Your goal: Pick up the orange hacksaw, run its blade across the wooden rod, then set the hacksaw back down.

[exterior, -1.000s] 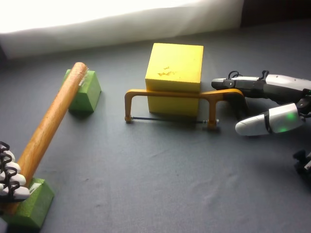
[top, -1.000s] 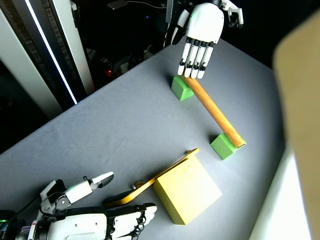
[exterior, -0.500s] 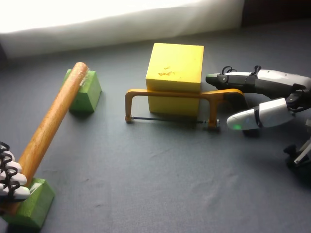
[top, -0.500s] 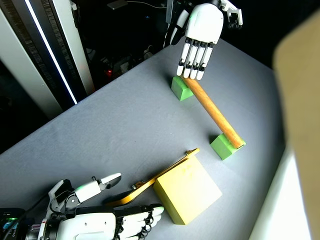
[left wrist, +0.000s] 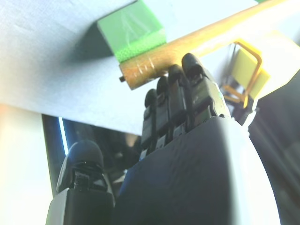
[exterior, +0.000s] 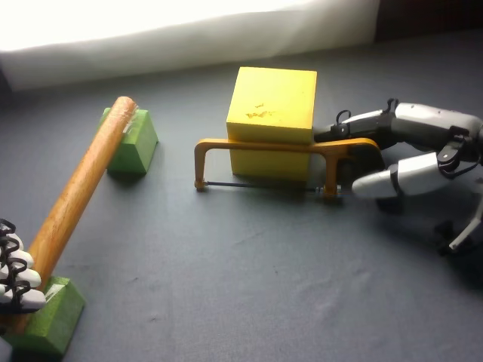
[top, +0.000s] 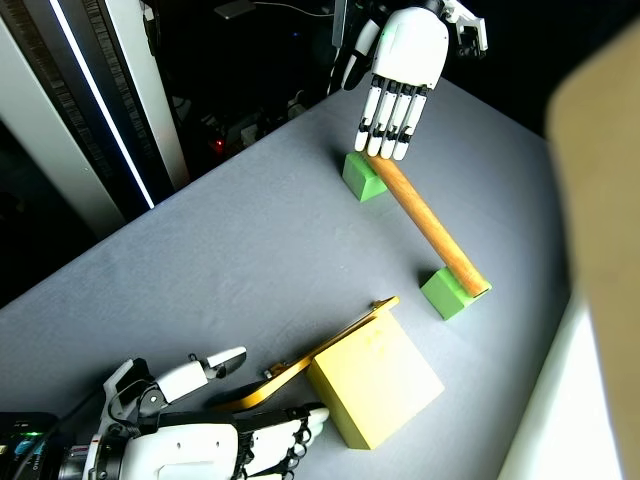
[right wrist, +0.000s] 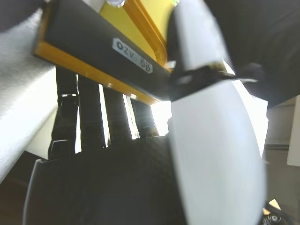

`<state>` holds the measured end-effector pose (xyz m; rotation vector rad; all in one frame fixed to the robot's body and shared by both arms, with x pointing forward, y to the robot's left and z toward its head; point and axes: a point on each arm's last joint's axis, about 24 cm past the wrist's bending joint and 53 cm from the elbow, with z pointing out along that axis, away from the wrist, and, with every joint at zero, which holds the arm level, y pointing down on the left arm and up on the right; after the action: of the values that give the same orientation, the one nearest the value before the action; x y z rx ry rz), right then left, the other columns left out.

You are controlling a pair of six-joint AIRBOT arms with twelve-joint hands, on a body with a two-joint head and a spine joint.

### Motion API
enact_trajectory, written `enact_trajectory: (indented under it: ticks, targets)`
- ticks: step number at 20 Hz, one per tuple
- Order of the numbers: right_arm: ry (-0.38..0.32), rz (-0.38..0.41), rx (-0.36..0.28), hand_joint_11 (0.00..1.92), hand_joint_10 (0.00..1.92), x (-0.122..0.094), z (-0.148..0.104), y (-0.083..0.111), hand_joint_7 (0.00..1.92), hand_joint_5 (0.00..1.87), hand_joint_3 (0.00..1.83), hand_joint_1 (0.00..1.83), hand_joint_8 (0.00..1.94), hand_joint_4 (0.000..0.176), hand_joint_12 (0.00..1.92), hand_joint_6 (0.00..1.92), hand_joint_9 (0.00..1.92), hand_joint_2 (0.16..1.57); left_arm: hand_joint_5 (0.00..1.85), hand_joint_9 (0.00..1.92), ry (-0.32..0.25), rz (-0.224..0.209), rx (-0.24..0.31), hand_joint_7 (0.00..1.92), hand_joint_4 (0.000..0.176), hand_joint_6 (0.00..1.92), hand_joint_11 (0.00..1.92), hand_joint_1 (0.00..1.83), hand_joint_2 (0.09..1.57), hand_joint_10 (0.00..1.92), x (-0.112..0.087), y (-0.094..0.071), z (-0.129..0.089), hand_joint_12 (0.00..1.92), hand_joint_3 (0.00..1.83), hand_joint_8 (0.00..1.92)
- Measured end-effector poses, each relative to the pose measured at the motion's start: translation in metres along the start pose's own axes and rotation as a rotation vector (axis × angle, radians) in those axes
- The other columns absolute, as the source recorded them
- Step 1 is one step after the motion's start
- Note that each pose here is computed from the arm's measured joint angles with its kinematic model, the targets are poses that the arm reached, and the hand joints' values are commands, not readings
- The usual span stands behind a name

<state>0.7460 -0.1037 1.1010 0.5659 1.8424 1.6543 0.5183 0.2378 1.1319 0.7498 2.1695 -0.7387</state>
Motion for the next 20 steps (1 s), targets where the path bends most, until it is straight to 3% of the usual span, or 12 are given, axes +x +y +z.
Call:
enact_trajectory:
  ticks: [1,3,5,6,11,20]
  targets:
    - [0.002,0.002,-0.005,0.93,1.32,0.001,0.000,0.001,0.88,0.73,0.01,1.37,1.08,0.000,1.35,1.07,0.94,1.16,0.18,0.21,0.000,0.000,0.000,0.21,0.000,0.00,0.00,0.14,1.28,0.00,0.000,0.000,0.000,0.48,0.00,0.00]
    - [0.005,-0.013,-0.002,0.98,1.37,0.003,0.001,0.000,0.84,0.71,0.00,1.36,1.14,0.000,1.40,1.15,0.93,1.18,0.19,0.22,0.000,0.000,0.000,0.24,0.000,0.00,0.00,0.12,1.29,0.00,0.000,0.000,0.000,0.48,0.00,0.00]
    - [0.006,-0.011,-0.003,0.97,1.35,0.004,0.002,0.001,0.82,0.71,0.00,1.36,1.17,0.000,1.38,1.17,0.94,1.18,0.19,0.23,-0.001,-0.001,0.000,0.23,0.000,0.00,0.00,0.12,1.28,0.00,0.000,0.000,0.000,0.52,0.00,0.00]
    - [0.006,-0.011,-0.003,0.97,1.34,0.006,0.002,0.000,0.82,0.71,0.00,1.36,1.17,0.000,1.41,1.18,0.94,1.18,0.16,0.19,-0.003,-0.002,0.000,0.21,0.000,0.00,0.00,0.10,1.30,0.00,-0.001,0.000,0.000,0.38,0.00,0.00]
    - [0.023,-0.019,-0.020,0.97,1.29,0.015,0.001,0.006,0.84,0.71,0.00,1.36,1.13,0.000,1.37,1.19,0.97,1.17,0.18,0.21,-0.005,-0.002,0.000,0.22,0.000,0.00,0.00,0.13,1.28,0.00,-0.001,0.000,0.000,0.46,0.00,0.00]
    - [-0.014,0.039,-0.163,0.97,1.25,0.039,-0.023,0.065,0.86,0.76,0.00,1.37,1.09,0.000,1.32,1.14,0.99,1.16,0.14,0.21,-0.006,-0.001,-0.005,0.20,0.000,0.00,0.00,0.11,1.29,0.00,-0.002,0.003,-0.001,0.47,0.00,0.00]
